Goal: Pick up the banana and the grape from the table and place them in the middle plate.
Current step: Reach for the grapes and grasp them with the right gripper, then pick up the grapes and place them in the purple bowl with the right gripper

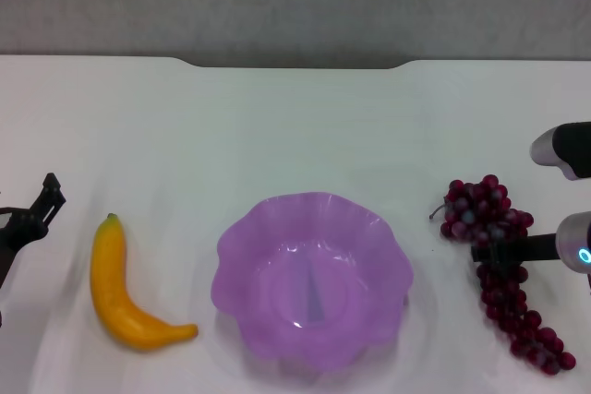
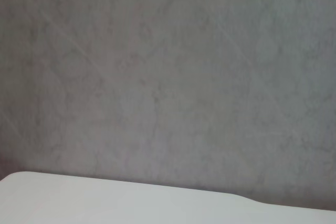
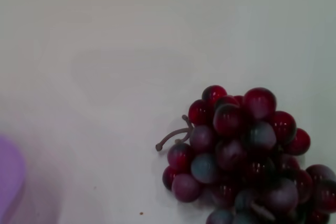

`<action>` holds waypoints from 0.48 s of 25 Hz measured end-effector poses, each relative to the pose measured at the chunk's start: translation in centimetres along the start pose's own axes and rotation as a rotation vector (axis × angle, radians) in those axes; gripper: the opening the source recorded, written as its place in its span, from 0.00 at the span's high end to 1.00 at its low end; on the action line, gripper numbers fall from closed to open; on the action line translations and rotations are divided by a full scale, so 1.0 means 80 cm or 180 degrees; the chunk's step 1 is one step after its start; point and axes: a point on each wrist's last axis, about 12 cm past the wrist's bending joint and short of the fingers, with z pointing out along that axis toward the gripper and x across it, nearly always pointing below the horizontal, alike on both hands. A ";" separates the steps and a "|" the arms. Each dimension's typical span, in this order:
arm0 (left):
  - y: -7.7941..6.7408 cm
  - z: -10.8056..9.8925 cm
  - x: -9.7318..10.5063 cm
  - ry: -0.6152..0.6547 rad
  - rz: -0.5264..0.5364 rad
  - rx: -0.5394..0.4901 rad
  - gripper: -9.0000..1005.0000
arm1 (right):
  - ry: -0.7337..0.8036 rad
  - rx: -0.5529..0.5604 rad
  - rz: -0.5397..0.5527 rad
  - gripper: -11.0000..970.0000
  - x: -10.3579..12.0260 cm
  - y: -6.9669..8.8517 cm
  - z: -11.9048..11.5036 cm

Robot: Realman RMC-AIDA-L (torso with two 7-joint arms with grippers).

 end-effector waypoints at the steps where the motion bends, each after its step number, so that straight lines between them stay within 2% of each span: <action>1: 0.000 0.000 0.000 0.0000 0.0000 0.0000 0.11 | -0.0007 0.0003 0.0001 0.25 0.000 0.000 0.000; 12: 0.000 0.000 -0.001 -0.0011 0.0000 0.0003 0.11 | -0.0061 0.0038 -0.0075 0.40 0.004 0.001 0.004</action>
